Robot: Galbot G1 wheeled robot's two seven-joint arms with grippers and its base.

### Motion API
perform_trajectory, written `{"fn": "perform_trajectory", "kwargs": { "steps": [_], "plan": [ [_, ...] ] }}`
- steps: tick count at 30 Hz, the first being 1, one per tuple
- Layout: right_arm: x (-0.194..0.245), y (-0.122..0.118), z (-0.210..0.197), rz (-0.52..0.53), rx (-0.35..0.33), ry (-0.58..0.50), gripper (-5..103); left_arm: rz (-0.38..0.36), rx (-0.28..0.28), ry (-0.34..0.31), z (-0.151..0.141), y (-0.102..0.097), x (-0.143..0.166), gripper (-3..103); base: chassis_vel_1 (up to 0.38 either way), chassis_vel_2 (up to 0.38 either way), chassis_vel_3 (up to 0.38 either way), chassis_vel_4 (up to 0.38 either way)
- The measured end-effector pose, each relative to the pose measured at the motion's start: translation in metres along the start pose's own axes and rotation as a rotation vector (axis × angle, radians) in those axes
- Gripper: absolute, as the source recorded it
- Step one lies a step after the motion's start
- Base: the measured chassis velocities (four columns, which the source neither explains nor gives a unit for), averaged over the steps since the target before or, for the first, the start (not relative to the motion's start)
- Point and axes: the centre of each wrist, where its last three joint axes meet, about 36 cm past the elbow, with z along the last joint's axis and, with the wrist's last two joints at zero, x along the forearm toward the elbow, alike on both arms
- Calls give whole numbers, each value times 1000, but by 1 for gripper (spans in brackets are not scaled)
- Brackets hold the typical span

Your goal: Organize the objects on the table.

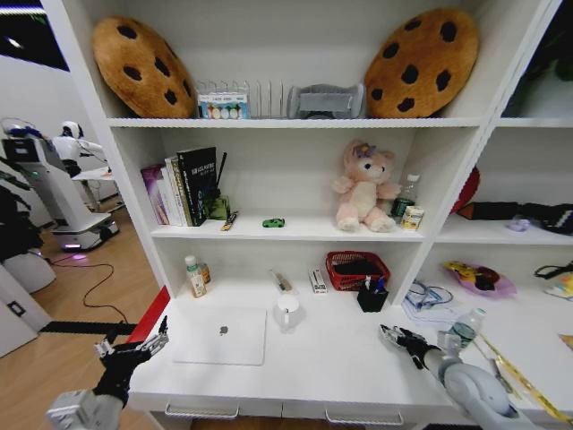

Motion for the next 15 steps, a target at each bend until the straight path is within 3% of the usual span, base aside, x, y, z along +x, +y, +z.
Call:
{"fn": "perform_trajectory", "kwargs": {
  "steps": [3, 6, 7, 9, 11, 13, 15],
  "plan": [
    [0, -1, 0, 4, -1, -2, 43, 0, 0, 0, 0, 0, 0, 100, 0, 0, 0, 0],
    [0, -2, 0, 4, -2, -3, 43, 0, 0, 0, 0, 0, 0, 100, 0, 0, 0, 0],
    [0, -3, -2, 3, -3, -6, 33, 0, 0, 0, 0, 0, 0, 100, 0, 0, 0, 0],
    [0, -4, -4, 3, -4, -11, 21, 0, 0, 0, 0, 0, 0, 100, 0, 0, 0, 0],
    [1, -5, -6, 3, -3, -17, 16, 0, 0, 0, 0, 0, 0, 100, 0, 0, 0, 0],
    [2, -3, -8, -8, 5, -49, 11, 0, 0, 0, 0, 0, 0, 100, 0, 0, 0, 0],
    [5, 5, -15, -55, 72, -212, 5, 0, 0, 0, 0, 0, 0, 100, 0, 0, 0, 0]
  ]
}}
